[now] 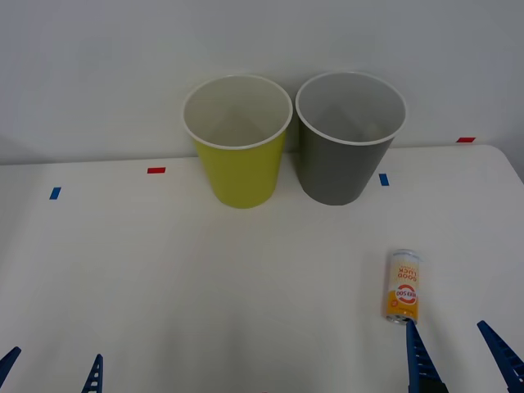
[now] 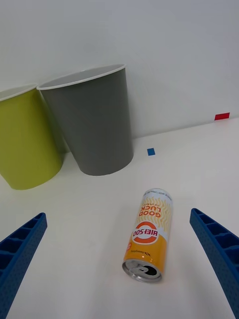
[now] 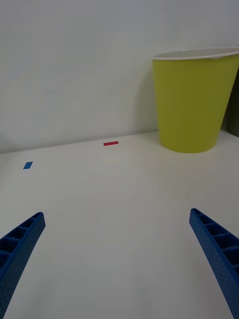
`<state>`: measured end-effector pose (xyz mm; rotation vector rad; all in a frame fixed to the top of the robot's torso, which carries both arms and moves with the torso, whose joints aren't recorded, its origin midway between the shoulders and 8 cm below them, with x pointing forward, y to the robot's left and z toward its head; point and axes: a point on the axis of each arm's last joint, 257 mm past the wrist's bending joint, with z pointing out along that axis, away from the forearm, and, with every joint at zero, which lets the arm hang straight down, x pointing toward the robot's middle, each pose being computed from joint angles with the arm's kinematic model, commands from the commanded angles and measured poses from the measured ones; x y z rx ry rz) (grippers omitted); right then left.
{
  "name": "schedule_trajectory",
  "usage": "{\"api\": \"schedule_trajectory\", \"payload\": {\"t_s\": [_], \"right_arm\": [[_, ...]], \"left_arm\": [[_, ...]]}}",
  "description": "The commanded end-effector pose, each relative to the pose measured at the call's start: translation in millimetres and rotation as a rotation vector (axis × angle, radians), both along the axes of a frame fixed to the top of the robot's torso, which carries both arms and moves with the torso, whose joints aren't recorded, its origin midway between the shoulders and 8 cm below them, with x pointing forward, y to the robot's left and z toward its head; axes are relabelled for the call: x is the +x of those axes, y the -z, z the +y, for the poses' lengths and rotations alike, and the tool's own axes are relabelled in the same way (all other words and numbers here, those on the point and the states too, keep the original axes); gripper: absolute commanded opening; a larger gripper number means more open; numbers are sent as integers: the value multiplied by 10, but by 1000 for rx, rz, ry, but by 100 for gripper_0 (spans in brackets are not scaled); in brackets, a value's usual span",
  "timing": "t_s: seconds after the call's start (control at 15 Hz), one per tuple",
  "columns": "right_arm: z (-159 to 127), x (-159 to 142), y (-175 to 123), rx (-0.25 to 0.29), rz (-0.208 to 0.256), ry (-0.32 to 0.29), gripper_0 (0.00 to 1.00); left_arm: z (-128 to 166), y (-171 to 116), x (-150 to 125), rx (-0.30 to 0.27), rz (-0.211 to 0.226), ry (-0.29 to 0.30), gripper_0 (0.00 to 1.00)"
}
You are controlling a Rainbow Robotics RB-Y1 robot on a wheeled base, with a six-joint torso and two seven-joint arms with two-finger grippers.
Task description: Put cans in the gray bin and PET bottles in the light green bin.
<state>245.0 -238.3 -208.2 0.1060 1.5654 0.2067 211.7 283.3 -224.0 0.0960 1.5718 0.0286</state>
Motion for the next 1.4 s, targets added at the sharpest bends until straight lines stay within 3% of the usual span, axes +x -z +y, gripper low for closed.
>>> {"api": "schedule_trajectory", "payload": {"t_s": [0.07,1.4], "right_arm": [[0,0,0,0,0,0,100],[0,0,0,0,0,0,100]], "left_arm": [[0,0,0,0,0,0,100],[0,0,0,0,0,0,100]]}}
